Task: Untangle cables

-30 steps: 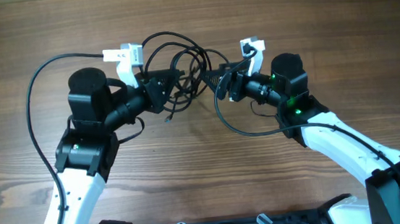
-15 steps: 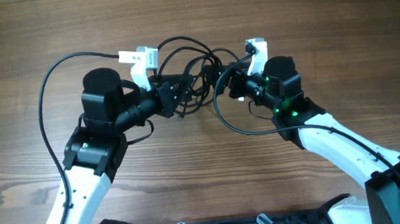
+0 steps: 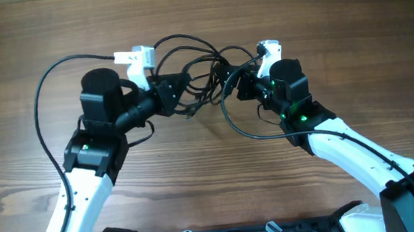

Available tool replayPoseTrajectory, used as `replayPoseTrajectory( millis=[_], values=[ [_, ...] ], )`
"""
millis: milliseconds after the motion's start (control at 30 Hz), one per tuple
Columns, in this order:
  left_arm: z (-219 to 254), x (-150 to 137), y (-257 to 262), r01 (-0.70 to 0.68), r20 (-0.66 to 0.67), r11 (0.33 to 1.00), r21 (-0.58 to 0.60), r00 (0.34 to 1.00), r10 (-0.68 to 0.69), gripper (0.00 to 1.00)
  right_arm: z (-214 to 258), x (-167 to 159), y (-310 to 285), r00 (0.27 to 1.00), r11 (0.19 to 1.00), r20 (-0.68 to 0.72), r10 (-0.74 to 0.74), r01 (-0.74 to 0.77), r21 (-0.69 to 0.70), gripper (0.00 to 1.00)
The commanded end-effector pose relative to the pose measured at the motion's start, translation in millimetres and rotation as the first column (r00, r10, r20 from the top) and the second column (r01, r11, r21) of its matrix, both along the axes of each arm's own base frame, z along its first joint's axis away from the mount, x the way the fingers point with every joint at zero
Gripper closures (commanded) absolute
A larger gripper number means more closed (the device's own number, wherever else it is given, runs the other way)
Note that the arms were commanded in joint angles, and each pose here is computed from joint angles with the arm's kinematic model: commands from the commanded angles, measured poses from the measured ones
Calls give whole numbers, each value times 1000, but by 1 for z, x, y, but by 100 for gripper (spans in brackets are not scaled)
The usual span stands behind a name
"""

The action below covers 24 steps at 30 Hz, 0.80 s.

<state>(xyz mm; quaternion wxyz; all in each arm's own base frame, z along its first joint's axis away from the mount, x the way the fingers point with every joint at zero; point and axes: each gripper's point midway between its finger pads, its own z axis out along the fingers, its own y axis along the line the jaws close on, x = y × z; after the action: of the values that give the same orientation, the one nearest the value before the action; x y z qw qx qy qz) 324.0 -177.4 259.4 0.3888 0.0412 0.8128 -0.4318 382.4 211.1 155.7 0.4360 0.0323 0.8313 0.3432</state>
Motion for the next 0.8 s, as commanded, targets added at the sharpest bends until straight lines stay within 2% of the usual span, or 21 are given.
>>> replayPoseTrajectory(
  millis=[0,100,467,767],
  values=[
    [21,7,19,-57,79,998,-2,995,57,96,5,5,-3,997,999,58,48,-47,-15,0],
    [21,8,19,-59,79,998,-2,995,59,96,18,2,8,988,993,104,111,-113,17,0],
    [21,7,19,-55,78,998,-6,995,56,96,30,3,13,982,990,143,124,-133,55,0],
    [39,18,26,-147,6,978,-150,989,150,96,14,-3,12,988,990,72,136,-139,37,0]
  ],
)
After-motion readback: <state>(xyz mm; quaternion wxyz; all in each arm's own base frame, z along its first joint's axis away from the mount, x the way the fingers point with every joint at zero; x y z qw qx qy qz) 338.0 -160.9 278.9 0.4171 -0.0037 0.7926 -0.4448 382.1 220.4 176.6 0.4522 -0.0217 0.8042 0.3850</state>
